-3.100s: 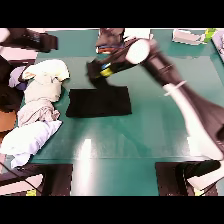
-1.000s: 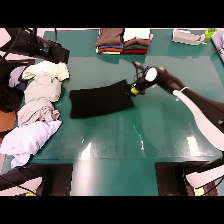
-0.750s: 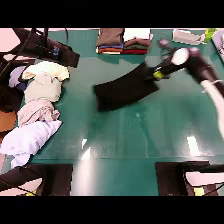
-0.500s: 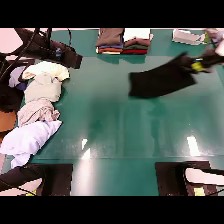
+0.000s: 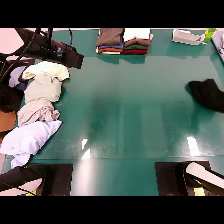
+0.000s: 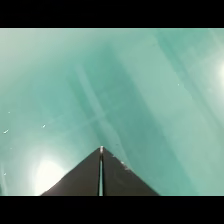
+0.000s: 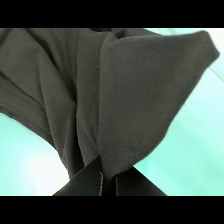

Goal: Fold the shirts.

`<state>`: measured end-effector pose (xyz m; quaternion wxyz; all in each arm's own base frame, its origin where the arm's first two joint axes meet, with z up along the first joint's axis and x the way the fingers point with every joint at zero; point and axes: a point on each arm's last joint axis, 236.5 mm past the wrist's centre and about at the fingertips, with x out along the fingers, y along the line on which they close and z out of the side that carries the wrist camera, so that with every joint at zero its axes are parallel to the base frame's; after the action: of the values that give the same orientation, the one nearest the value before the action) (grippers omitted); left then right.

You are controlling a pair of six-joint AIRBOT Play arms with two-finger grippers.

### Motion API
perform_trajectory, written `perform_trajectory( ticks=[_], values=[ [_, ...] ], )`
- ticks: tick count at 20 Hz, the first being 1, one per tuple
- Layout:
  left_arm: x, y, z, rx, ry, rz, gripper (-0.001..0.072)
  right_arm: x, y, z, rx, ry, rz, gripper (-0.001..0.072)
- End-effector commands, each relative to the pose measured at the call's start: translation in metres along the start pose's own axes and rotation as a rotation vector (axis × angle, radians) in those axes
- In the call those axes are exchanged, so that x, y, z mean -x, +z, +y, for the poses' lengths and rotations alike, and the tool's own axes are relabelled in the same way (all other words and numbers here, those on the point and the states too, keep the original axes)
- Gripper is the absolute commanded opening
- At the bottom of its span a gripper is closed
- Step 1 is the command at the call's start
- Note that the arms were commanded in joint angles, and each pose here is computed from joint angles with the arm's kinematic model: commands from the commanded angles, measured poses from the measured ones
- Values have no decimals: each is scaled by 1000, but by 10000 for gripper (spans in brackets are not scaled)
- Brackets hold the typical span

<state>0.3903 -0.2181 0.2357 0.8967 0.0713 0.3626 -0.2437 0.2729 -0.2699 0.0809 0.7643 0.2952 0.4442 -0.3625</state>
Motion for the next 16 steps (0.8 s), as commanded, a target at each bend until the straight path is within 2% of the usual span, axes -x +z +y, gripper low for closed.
perform_trajectory(
  ticks=[1,6,7,8,9,10,13,16],
  values=[
    [0,3,0,7,-1,-11,23,-9,-35,-49,-121,-58,31,16],
    [0,2,0,6,0,-9,24,-20,-64,-55,-59,-73,90,22],
    [0,1,0,6,0,-3,24,-14,-57,-65,-42,-111,75,97],
    [0,-1,0,6,0,4,24,-5,-47,-73,-30,-141,47,295],
    [0,-2,0,6,0,9,24,5,-33,-81,-23,-167,9,440],
    [0,-2,0,6,0,8,24,17,-19,-82,-34,-168,-32,472],
    [0,-2,0,6,0,8,24,43,8,-34,-39,-19,-105,470],
    [0,-2,0,7,-1,8,25,62,-13,78,74,274,-79,465]
  ],
)
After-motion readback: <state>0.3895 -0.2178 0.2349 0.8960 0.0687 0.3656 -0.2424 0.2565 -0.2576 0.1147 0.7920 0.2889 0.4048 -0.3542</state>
